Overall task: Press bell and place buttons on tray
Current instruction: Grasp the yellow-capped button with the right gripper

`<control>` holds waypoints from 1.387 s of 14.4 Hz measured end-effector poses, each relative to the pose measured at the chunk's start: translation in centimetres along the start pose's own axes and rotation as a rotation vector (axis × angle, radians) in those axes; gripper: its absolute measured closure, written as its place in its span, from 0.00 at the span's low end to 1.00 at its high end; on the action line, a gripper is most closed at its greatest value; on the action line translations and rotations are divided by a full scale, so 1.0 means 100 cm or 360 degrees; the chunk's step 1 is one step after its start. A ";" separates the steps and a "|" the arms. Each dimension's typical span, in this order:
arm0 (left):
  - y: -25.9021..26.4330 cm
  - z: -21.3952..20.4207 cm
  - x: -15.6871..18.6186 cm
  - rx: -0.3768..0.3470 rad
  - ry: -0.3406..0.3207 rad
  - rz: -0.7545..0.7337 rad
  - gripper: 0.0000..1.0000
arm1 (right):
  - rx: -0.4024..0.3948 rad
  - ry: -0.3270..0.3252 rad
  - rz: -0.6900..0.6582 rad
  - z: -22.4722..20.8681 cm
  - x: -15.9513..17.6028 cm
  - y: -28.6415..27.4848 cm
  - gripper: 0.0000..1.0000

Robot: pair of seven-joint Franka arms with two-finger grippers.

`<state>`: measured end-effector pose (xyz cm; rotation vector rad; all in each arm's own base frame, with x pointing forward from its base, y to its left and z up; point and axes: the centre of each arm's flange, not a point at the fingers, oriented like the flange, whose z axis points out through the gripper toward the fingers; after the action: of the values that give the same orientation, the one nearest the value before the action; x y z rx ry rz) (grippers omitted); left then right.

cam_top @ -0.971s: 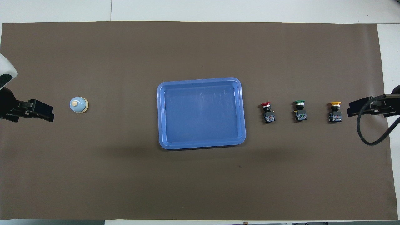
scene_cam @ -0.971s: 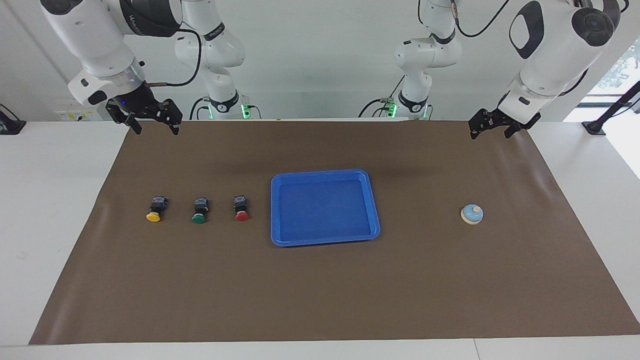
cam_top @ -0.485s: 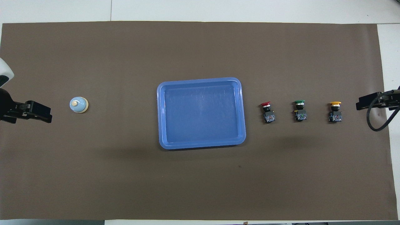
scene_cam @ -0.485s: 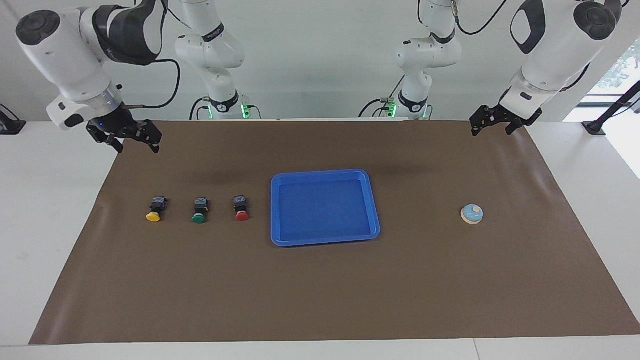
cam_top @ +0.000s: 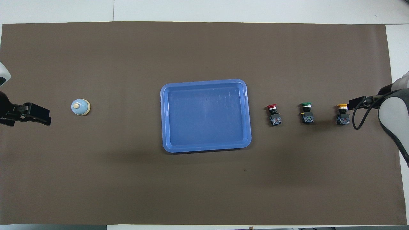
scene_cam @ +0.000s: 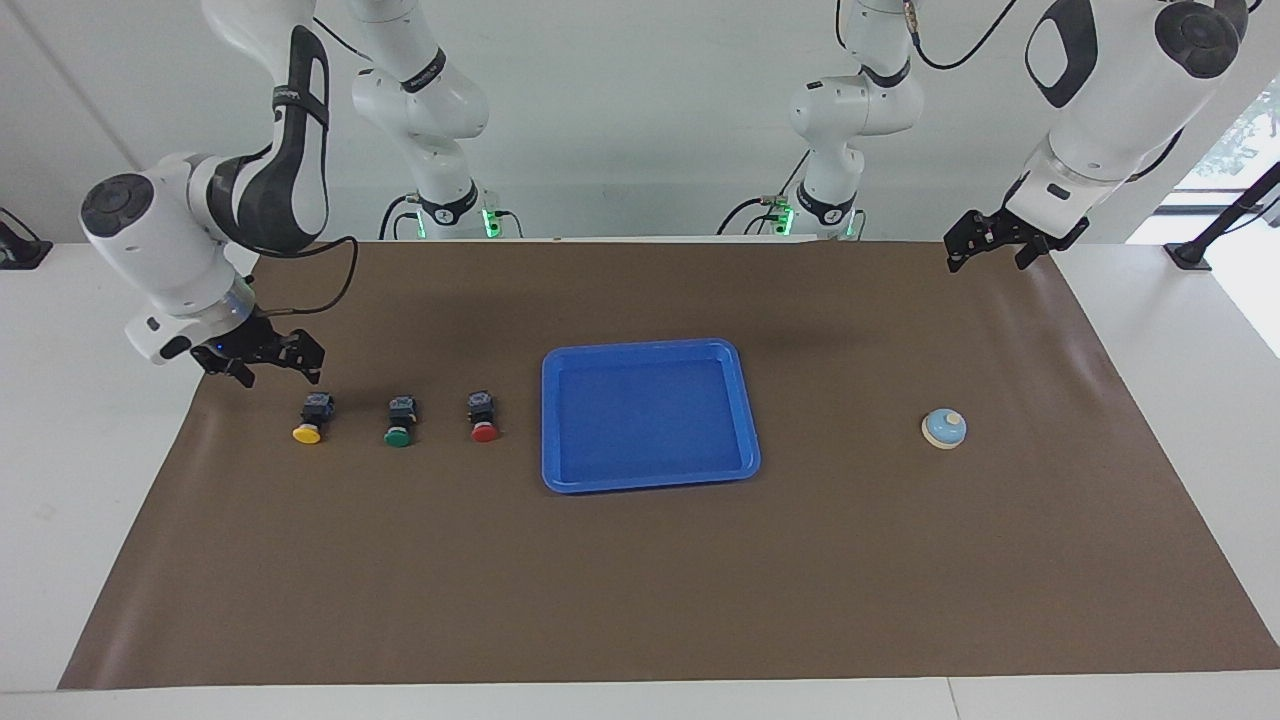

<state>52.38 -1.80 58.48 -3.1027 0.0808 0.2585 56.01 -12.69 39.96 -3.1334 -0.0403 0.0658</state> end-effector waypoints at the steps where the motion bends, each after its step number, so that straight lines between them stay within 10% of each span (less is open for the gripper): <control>1: 0.000 0.000 0.000 0.0000 0.0000 0.0000 0.00 | -0.0013 0.0020 -0.0005 0.013 -0.003 0.000 0.00; 20: 0.000 0.000 0.000 0.0000 0.0000 0.0000 0.00 | 0.0005 -0.0063 0.0083 0.117 -0.014 0.018 0.09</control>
<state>52.38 -1.80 58.48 -3.1028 0.0807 0.2584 54.17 -14.44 28.27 -3.1297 0.0413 0.1285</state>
